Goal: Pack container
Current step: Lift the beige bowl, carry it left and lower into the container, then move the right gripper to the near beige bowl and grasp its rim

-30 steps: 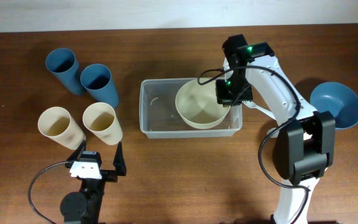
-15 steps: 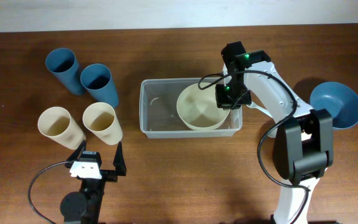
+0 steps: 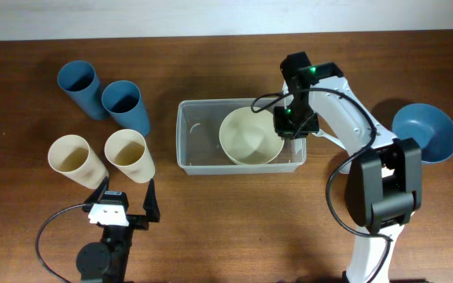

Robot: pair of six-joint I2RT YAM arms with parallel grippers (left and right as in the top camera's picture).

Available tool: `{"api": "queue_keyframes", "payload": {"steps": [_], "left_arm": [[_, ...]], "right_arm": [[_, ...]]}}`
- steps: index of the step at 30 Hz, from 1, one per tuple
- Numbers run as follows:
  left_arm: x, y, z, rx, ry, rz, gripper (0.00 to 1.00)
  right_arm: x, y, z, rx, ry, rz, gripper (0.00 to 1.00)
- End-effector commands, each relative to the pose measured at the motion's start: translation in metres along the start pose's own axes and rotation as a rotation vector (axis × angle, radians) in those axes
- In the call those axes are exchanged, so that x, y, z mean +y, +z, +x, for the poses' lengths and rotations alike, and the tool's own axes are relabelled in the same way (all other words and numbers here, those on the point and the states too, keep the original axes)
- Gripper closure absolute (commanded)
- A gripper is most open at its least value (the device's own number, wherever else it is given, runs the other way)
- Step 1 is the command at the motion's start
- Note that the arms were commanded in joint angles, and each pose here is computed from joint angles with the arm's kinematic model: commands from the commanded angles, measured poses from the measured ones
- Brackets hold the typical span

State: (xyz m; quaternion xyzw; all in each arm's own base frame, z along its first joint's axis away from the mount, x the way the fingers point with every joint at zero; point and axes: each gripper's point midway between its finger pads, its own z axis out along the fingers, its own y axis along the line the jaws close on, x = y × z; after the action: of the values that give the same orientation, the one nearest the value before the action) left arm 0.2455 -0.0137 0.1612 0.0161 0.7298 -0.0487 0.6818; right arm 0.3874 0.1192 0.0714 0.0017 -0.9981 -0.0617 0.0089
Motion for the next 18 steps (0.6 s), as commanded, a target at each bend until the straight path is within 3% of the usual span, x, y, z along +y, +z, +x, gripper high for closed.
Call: {"api": "queue_keyframes", "payload": {"steps": [1,8,14,15,18], "left_arm": [[0.0,0.0,0.001,-0.001,0.019,0.005,0.0],[0.0,0.0,0.001,-0.001,0.019,0.005,0.0],[0.0,0.0,0.001,-0.001,0.019,0.005,0.0],[0.0,0.0,0.001,-0.001,0.019,0.005,0.0],[0.0,0.0,0.001,-0.001,0.019,0.005,0.0]], "right_arm": [[0.013,-0.041,-0.017,-0.089,-0.019,-0.033,0.83],[0.029,-0.12,-0.014,-0.144,-0.055,-0.086,0.74],[0.012,-0.169,0.0,-0.172,-0.011,-0.06,0.52],[0.009,-0.176,0.001,-0.191,-0.003,-0.063,0.43],[-0.002,-0.198,0.006,-0.246,0.039,-0.073,0.36]]}}
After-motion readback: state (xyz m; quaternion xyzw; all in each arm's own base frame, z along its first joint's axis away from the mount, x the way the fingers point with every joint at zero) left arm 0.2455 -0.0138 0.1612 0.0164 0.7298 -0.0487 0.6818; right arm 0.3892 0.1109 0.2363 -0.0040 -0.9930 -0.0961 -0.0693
